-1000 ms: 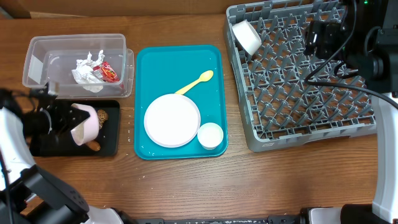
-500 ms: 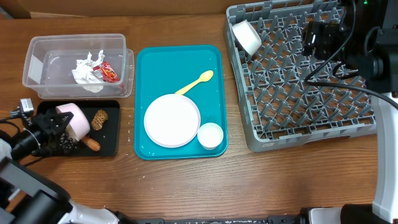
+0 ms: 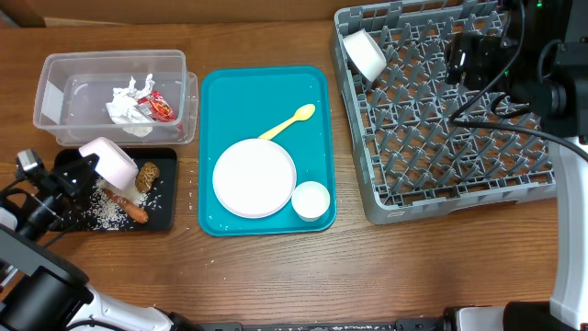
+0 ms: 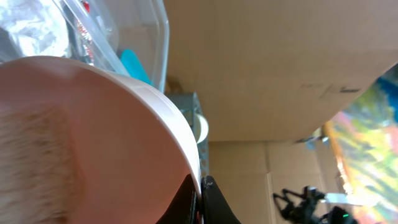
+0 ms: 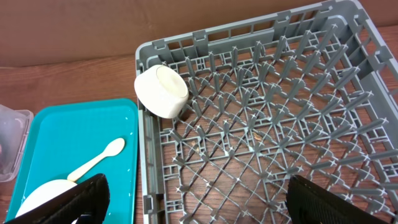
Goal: Sort waste into correct bins and load items into the dishwasher
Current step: 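Tilt the pink bowl to pour the rice onto the black tray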
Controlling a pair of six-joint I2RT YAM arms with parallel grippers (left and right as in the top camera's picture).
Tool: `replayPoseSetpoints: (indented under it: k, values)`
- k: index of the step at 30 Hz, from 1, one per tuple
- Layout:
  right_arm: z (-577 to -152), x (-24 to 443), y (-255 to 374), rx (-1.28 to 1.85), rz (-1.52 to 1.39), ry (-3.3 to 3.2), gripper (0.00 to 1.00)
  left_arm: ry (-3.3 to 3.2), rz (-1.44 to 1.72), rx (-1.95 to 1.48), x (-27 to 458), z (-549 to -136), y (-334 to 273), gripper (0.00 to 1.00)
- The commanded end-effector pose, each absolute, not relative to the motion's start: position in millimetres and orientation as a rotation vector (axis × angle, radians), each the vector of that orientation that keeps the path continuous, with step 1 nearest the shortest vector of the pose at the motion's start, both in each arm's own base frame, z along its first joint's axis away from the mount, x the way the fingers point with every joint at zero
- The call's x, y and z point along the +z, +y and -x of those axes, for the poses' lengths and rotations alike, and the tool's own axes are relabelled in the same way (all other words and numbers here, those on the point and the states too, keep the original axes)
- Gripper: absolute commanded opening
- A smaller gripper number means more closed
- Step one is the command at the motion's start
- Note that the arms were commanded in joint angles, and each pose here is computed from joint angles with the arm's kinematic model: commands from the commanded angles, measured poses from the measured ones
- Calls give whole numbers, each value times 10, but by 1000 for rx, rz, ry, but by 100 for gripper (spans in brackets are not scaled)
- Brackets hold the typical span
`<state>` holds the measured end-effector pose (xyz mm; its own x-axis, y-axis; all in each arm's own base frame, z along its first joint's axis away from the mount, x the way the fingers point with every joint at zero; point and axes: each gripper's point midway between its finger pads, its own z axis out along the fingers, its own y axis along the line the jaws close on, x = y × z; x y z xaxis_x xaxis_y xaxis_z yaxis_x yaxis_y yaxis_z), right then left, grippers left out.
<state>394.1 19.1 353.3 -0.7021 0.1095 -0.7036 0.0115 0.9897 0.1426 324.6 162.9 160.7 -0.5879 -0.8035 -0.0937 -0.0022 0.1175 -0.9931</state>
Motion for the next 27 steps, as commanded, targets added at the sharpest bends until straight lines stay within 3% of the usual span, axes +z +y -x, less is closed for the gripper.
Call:
replayPoseSetpoints:
  k: [1, 19, 27]
  values:
    - [-3944, 3553, 197, 170, -83, 2340, 93, 1622, 846, -1623, 1740, -3221, 1711, 4]
    - [-3940, 3549, 197, 170, -83, 2342, 93, 1545, 1014, -1670, 1750, -3100, 1917, 4]
    - [-3939, 3549, 197, 170, -84, 2343, 93, 1718, 670, -1570, 2245, -3356, 1451, 4]
